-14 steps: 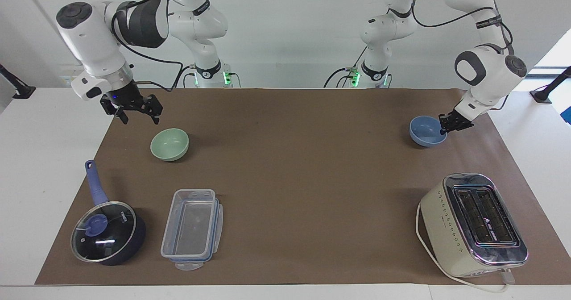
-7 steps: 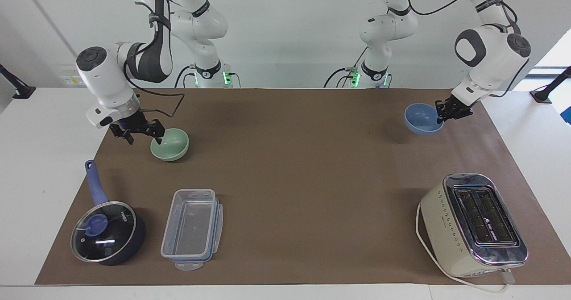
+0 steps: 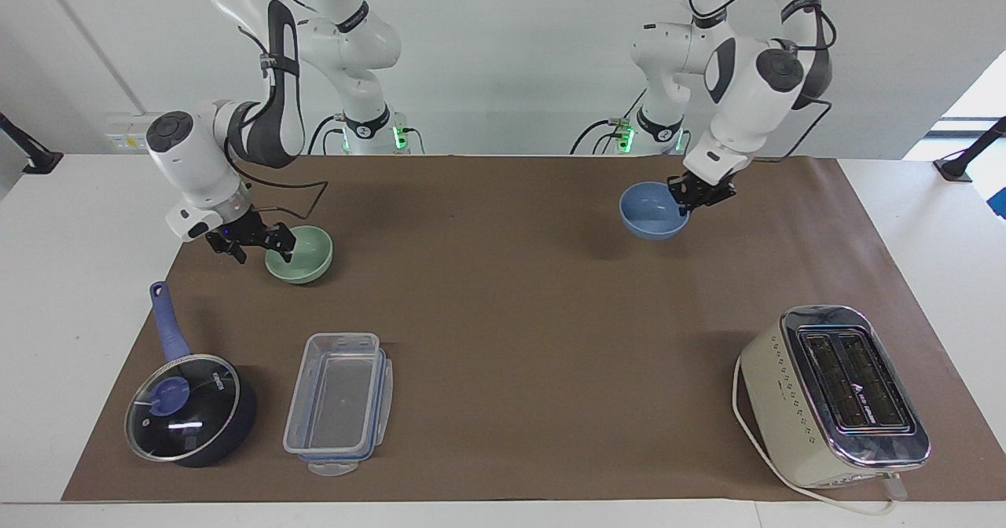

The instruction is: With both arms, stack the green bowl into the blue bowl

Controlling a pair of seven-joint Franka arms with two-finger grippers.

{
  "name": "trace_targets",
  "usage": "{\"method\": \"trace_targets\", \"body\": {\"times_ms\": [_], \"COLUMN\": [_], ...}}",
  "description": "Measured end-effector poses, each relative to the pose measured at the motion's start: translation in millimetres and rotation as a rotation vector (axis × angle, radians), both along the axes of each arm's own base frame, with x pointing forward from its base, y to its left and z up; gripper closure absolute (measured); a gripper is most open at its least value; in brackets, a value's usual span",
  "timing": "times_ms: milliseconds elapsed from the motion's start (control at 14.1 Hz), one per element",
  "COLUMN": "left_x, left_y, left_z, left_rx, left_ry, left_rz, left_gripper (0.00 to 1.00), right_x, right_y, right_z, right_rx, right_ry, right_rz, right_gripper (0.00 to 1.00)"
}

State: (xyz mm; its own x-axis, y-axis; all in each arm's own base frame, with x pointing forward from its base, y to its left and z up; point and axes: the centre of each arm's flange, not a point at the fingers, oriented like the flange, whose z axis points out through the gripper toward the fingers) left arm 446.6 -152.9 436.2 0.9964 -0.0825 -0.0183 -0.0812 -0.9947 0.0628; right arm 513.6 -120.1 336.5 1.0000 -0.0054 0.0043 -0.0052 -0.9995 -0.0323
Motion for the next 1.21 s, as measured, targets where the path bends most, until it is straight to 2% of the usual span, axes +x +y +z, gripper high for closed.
{"method": "trace_targets", "body": {"times_ms": [142, 284, 496, 709, 993, 1063, 1205], "left_x": [-9.0, -14.8, -26.3, -39.1, -41.7, -42.0, -42.2], "left_y": [-51.9, -111.4, -183.2, -213.1, -216.6, -215.8, -213.0], "left_z": [-5.4, -19.4, -54.4, -80.4, -87.4, -88.6, -91.5], "left_rx": [-0.013, -0.034, -0.036, -0.031, -0.043, -0.042, -0.038], "left_ry": [-0.024, -0.027, -0.02, -0.011, 0.013, 0.016, 0.021], "left_rz": [0.025, 0.051, 0.05, 0.028, 0.043, 0.044, 0.038], "left_gripper": [0.96, 0.96, 0.96, 0.96, 0.96, 0.96, 0.96], "right_x": [0.4, 0.2, 0.3, 0.3, 2.3, 5.3, 14.9], "right_y": [-2.9, -3.8, -3.8, -3.7, -3.8, -3.0, -3.6], "right_z": [-6.6, -12.5, -15.3, -15.2, -12.6, -6.3, 10.0], "right_rx": [0.011, 0.031, 0.034, 0.036, 0.037, 0.038, 0.035], "right_ry": [-0.004, 0.0, 0.004, 0.003, -0.003, -0.014, -0.037], "right_rz": [-0.019, -0.04, -0.043, -0.045, -0.046, -0.04, -0.03], "right_gripper": [0.0, 0.0, 0.11, 0.49, 0.92, 0.95, 0.95]}}
